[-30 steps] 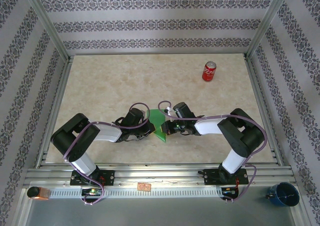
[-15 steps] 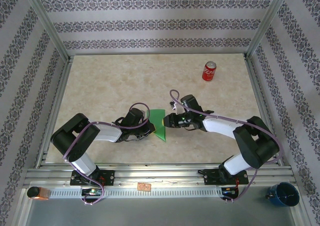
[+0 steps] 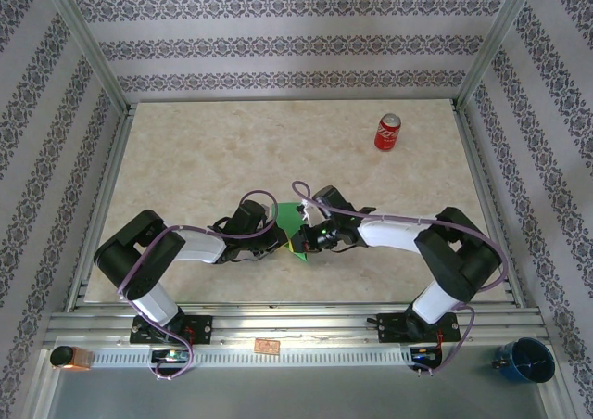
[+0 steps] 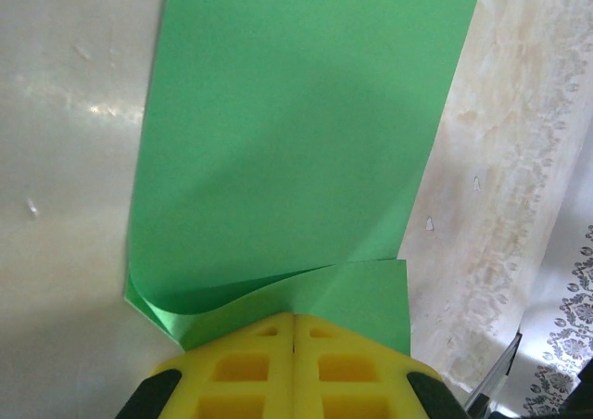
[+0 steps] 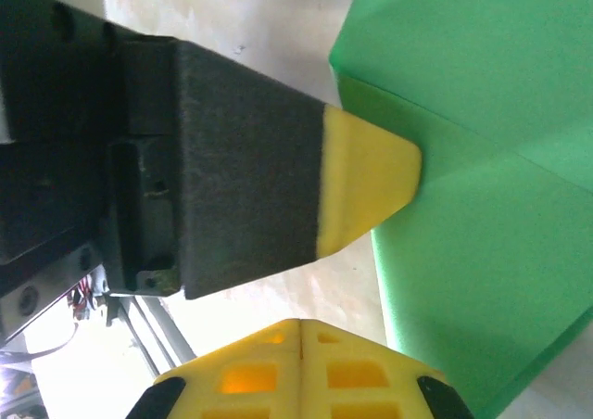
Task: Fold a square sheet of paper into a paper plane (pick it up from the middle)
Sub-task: Third fold the triangle at the center of the table.
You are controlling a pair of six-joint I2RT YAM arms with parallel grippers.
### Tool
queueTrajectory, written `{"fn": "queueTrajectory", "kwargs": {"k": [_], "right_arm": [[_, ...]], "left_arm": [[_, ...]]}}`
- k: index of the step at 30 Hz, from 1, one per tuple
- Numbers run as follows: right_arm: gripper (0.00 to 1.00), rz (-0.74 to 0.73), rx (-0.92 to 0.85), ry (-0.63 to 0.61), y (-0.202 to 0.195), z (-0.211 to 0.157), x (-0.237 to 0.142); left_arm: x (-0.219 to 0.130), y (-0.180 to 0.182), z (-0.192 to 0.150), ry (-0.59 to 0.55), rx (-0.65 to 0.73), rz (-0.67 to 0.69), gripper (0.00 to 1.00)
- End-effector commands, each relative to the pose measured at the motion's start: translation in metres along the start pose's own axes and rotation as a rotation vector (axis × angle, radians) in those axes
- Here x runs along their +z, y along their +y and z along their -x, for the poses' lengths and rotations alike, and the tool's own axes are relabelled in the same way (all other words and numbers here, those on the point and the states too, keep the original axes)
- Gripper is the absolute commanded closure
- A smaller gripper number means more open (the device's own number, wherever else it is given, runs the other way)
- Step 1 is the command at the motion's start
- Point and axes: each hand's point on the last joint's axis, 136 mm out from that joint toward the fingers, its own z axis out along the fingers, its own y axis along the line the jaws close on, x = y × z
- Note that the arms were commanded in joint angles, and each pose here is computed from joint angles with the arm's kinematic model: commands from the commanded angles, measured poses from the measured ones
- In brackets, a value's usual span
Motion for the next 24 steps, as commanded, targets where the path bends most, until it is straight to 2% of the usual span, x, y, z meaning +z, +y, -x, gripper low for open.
{"fn": "queueTrajectory", "kwargs": {"k": [1, 24], "right_arm": [[0.98, -0.018, 0.013, 0.023, -0.003, 0.001, 0.005], [0.99, -0.116, 0.008, 0.131, -0.019, -0.02, 0.01]], "left_arm": [[0.003, 0.028, -0.009, 0.021, 0.002, 0.107, 1.0], [0.004, 0.029, -0.009, 0.024, 0.0, 0.12, 1.0]]}}
